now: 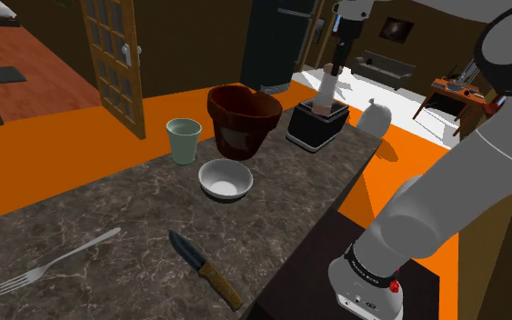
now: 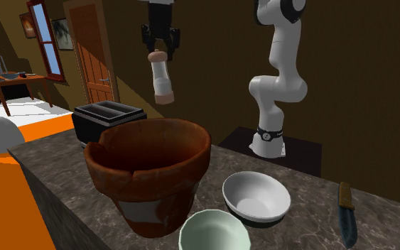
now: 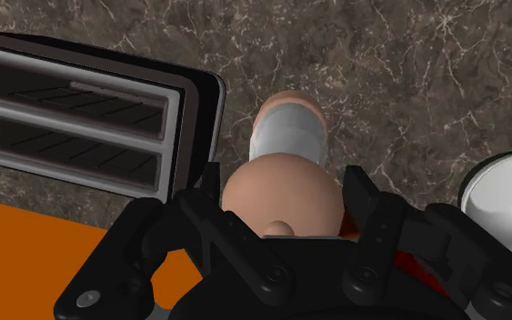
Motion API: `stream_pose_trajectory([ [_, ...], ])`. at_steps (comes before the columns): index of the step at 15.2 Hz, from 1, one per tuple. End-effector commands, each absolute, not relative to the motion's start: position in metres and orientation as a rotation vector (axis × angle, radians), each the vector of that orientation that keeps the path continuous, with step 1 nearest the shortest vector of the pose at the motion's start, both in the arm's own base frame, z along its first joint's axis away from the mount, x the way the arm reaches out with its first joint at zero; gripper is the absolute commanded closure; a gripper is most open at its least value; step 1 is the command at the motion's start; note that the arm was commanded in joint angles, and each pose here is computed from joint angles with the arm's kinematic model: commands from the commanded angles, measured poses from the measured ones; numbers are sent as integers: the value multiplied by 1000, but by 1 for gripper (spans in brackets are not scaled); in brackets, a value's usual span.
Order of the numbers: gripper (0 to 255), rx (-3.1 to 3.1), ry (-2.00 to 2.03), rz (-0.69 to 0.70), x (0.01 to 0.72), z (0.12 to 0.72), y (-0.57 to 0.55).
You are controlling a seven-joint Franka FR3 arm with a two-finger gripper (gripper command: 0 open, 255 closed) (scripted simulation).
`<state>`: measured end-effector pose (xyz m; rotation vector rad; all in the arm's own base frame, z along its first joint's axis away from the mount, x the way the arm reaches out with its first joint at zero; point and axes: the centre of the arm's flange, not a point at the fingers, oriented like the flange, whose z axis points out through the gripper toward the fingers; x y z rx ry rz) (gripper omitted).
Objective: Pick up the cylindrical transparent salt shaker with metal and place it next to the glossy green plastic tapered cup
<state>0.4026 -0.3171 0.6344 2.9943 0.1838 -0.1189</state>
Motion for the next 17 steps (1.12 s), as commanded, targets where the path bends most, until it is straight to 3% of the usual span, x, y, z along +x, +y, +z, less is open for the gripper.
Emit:
stream_pose_trajectory([
  [1, 255, 2994, 182, -119, 409, 634, -291],
  [17, 255, 2994, 182, -119, 472, 635, -89],
])
